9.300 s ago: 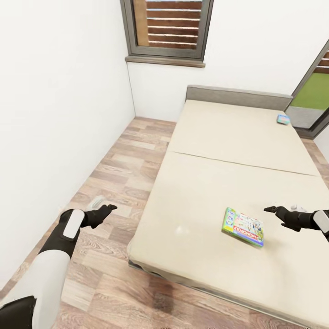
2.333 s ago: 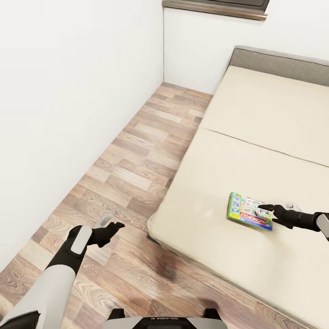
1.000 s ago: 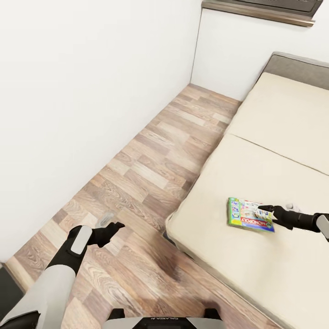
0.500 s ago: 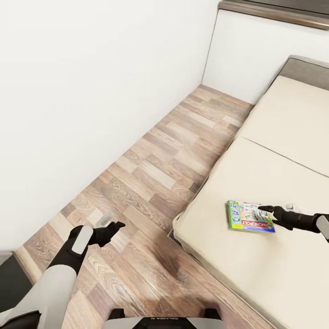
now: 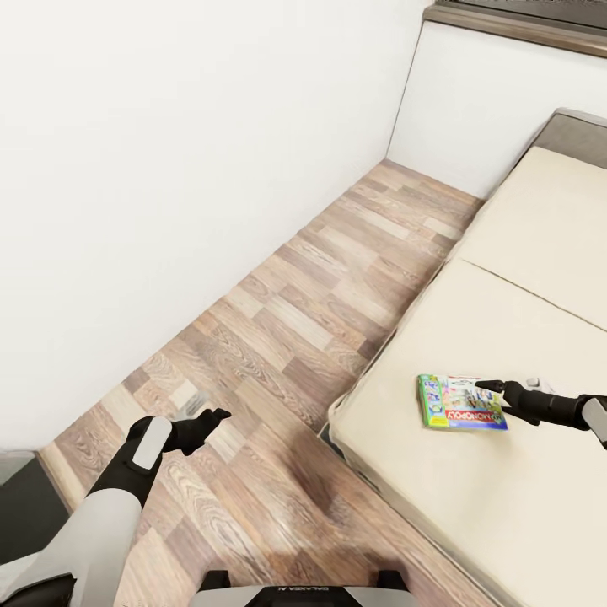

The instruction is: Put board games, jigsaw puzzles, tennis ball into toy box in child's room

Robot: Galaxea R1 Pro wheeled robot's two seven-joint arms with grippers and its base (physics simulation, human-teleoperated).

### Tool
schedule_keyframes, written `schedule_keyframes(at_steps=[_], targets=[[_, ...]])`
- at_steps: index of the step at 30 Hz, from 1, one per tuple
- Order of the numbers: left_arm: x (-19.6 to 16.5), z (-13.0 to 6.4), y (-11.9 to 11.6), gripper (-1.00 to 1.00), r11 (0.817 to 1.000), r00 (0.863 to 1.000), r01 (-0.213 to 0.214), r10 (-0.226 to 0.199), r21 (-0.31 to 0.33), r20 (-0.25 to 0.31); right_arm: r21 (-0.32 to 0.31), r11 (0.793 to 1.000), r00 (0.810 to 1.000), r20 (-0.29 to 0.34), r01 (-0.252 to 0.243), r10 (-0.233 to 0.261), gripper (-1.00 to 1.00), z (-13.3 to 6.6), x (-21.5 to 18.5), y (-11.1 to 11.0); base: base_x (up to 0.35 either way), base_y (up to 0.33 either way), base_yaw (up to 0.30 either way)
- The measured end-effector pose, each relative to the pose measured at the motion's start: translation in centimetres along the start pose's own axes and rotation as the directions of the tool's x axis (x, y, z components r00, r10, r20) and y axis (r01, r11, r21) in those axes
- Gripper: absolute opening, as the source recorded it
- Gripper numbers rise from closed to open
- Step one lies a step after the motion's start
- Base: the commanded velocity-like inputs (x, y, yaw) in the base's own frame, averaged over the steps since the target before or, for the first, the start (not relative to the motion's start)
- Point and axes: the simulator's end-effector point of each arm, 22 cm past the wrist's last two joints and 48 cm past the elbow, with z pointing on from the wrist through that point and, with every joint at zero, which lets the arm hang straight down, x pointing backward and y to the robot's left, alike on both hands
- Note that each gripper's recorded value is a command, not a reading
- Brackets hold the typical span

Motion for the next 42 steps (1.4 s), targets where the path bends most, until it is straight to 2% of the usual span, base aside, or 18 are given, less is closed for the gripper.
schedule_keyframes(at_steps=[15,42], targets=[[-0.3,-0.3,-0.31,1.0,1.0,1.0,-0.001,0.001,0.006,0.011,-0.006,1.0,1.0,0.004,0.003,-0.003,1.0,-0.2,-0.15,0.4,0.0,0.0,0.227],[-0.29,-0.33,-0.44,1.0,1.0,1.0,-0.001,0.001,0.007,0.012,-0.009,1.0,1.0,0.004,0.004,-0.004,1.0,-0.09,-0.08,0.62,-0.014,0.0,0.082]])
